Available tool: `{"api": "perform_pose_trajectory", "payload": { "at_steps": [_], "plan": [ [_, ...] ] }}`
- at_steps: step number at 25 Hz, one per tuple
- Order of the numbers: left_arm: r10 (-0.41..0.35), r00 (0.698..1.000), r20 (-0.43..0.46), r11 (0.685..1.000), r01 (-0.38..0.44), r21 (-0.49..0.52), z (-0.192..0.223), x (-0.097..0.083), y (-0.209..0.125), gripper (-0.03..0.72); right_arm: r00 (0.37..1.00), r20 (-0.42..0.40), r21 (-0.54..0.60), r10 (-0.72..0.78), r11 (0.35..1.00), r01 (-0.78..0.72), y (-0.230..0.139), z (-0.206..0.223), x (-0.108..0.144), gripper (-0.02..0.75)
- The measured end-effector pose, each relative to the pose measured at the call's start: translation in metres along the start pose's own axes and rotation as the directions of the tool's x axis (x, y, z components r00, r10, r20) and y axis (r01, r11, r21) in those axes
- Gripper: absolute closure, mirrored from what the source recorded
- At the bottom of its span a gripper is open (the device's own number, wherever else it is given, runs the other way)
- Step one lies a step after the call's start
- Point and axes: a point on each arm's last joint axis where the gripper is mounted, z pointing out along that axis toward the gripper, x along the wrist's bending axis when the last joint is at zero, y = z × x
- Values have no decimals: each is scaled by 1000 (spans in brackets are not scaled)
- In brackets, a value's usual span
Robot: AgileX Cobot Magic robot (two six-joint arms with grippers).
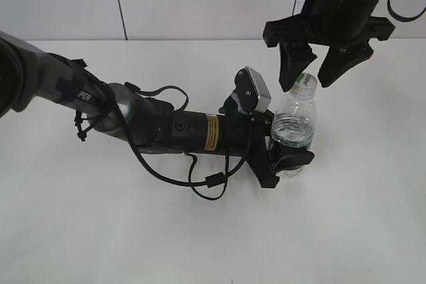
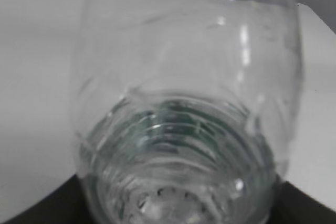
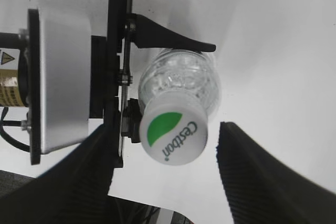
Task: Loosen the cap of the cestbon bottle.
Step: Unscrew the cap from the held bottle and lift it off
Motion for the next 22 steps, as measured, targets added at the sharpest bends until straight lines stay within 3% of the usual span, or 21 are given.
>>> {"api": "perform_pose_trajectory", "payload": {
  "at_steps": [11,16,22],
  "plan": [
    [0,1000,0,1000,0,0,0,0,0,279,1000,3,17,2,1000,-2,2,7,-1,283],
    [0,1000,0,1000,0,0,0,0,0,279,1000,10,17,-1,1000,1,2,7,-1,435],
    [0,1000,0,1000,0,0,0,0,0,279,998,19,17,-64,998,64,2,7,-2,440]
  ]
}}
